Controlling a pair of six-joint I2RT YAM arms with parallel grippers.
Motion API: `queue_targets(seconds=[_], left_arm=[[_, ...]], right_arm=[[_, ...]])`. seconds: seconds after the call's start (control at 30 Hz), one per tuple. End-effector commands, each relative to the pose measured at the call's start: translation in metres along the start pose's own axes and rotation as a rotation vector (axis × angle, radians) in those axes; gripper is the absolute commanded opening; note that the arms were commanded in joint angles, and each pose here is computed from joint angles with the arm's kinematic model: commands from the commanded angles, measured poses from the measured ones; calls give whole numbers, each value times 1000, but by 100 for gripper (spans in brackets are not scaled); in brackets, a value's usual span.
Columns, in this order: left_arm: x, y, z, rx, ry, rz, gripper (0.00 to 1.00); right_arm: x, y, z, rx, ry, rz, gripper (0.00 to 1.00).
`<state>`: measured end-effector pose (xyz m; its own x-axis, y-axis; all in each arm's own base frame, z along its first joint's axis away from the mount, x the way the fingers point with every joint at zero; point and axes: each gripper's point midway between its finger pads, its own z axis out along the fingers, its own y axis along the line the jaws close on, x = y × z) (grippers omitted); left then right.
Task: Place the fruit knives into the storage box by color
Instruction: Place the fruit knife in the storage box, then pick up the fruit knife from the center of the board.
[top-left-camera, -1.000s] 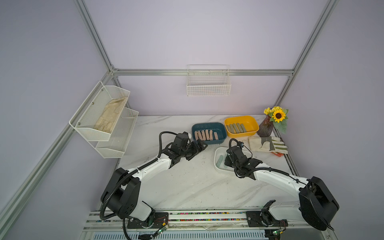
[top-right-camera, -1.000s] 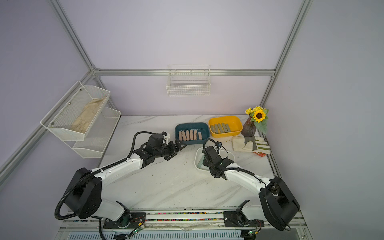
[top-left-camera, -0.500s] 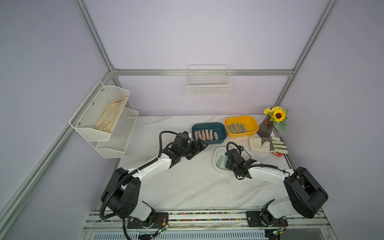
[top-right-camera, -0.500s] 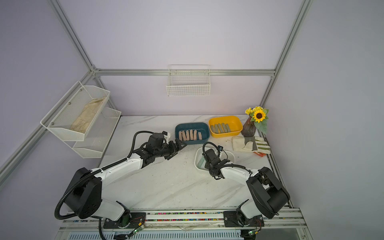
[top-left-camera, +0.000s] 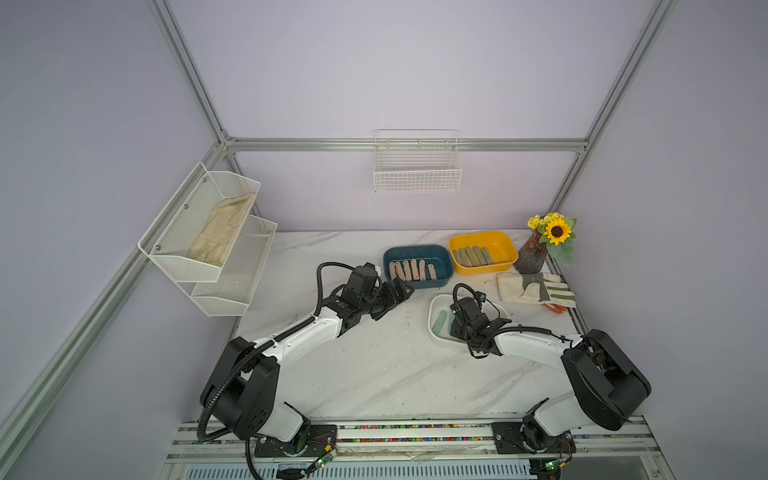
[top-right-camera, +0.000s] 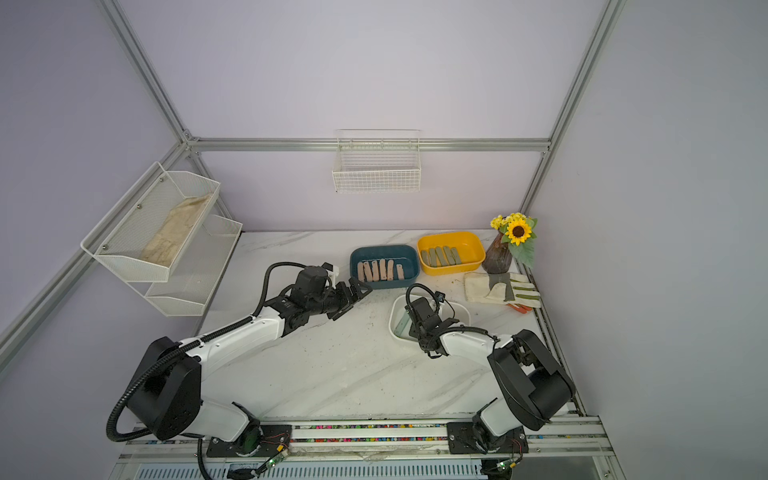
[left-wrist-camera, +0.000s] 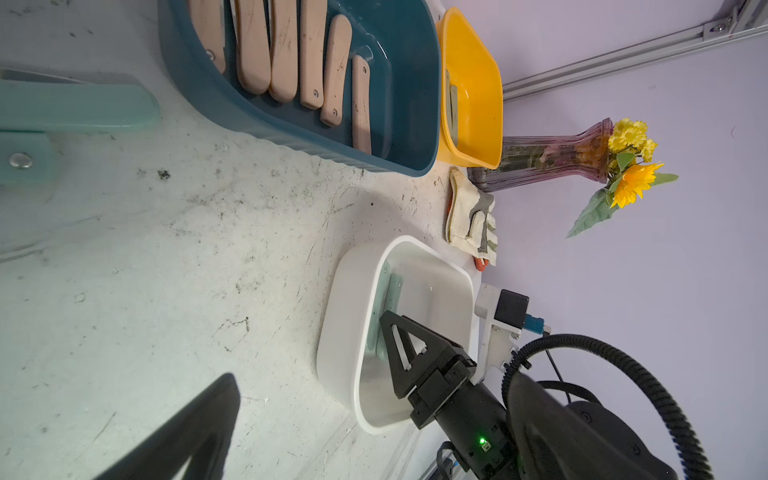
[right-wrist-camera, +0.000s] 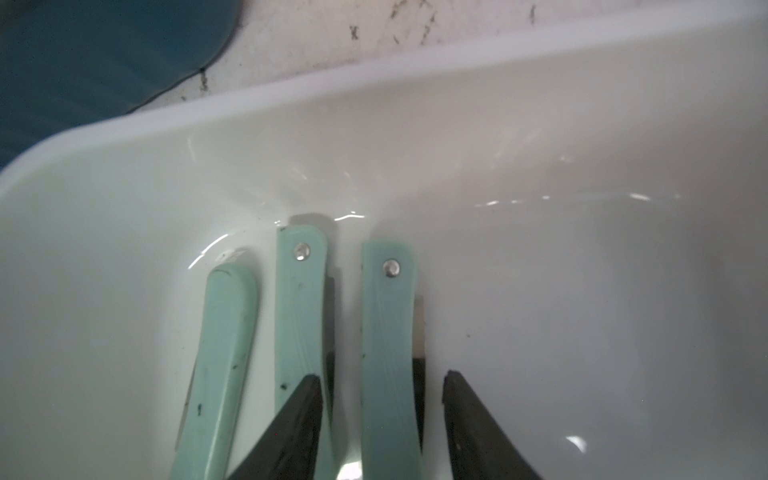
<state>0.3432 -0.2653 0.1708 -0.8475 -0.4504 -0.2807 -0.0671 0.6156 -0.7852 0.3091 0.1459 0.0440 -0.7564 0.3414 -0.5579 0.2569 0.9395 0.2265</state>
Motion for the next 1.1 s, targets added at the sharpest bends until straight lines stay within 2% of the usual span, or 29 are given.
queue_targets(seconds=[0.0,0.03,0.17,0.33,0.43,0.57,0.7,0.9,1.07], left_arm=[[-35,-46,-26,88,-98,65,100],[-39,-54,-41,112,-124,74,100],[-50,-40,-56,87,-159,64,100],[-64,-13,-74,50,-202,24,100],[-68,9,-83,8,-218,2,100],[-73,43,-94,-52,-235,-34,100],[-77,70,-104,-91,-252,-70,100],[-80,85,-114,-116,-268,-83,100],[-78,89,-116,-126,-270,-84,100]], right_arm=[[-34,23,-26,-76,-64,-6,56],[-41,29,-31,-93,-73,-12,57],[-61,50,-49,-152,-98,-44,58],[-77,81,-64,-264,-112,-88,59],[-75,103,-63,-344,-81,-156,59],[-63,137,-61,-442,-41,-220,59],[-40,172,-51,-468,3,-300,59],[-3,218,-23,-494,68,-381,67],[22,242,4,-515,126,-413,70]])
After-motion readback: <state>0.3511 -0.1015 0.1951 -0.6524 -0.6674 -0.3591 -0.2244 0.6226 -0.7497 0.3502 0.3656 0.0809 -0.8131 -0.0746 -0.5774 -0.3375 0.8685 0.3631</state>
